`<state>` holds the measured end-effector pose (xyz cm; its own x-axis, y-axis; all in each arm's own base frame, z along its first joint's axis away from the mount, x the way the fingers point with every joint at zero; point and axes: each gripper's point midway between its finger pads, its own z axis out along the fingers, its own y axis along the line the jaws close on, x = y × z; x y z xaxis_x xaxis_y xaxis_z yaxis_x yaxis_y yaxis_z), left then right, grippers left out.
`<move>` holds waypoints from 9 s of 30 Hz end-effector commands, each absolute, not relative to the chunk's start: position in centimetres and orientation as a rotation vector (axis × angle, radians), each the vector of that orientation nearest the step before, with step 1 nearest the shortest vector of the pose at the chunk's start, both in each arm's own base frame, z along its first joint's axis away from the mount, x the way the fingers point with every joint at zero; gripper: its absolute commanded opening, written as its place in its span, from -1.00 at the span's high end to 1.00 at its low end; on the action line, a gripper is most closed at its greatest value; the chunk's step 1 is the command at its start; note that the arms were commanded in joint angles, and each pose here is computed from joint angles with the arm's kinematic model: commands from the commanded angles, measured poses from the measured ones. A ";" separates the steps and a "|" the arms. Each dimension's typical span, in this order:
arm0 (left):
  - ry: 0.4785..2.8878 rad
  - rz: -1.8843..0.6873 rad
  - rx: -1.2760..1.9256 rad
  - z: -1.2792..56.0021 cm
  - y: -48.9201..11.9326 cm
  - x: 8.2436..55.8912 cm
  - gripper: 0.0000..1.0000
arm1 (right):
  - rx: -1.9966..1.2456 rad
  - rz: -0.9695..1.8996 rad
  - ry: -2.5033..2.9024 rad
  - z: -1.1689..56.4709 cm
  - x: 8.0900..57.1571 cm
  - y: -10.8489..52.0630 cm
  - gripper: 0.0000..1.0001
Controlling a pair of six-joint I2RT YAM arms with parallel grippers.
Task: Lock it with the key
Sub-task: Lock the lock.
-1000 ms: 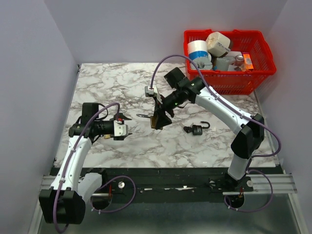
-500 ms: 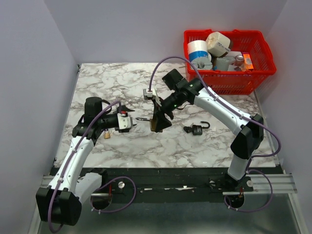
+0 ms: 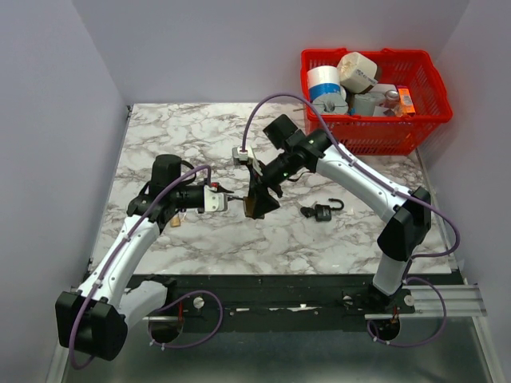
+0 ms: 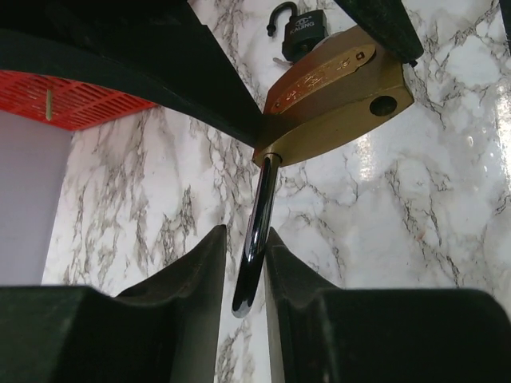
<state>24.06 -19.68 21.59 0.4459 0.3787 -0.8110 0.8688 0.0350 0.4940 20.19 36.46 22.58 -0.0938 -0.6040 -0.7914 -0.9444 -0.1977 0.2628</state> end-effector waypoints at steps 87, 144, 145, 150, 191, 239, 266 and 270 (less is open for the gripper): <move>1.141 -0.993 1.203 38.6 -24.1 21.5 1.00 | -1.576 0.861 1.272 35.0 24.9 34.9 0.99; 1.094 -1.070 1.283 35.7 -28.7 19.6 0.69 | -1.548 1.020 1.186 35.9 23.6 39.4 0.99; 1.114 -1.062 1.262 35.8 -28.1 20.0 0.47 | -1.532 1.017 1.213 35.7 23.8 39.0 0.99; 1.213 -0.982 1.078 37.1 -24.2 23.4 0.07 | -1.428 0.940 1.307 35.4 26.8 37.1 0.99; 1.757 -1.351 -0.578 32.9 -20.3 35.9 -0.97 | -0.750 0.824 1.452 37.4 36.0 39.7 0.99; 1.787 -1.405 -0.483 32.2 -20.3 35.4 0.89 | -0.959 0.821 1.545 33.4 33.3 37.6 -0.46; 1.800 -1.397 -0.506 32.0 -20.1 35.1 0.91 | -1.095 0.897 1.649 28.8 33.1 39.0 0.14; 1.793 -1.394 -0.505 32.2 -20.0 35.2 0.91 | -1.100 0.908 1.656 28.5 32.9 39.6 0.17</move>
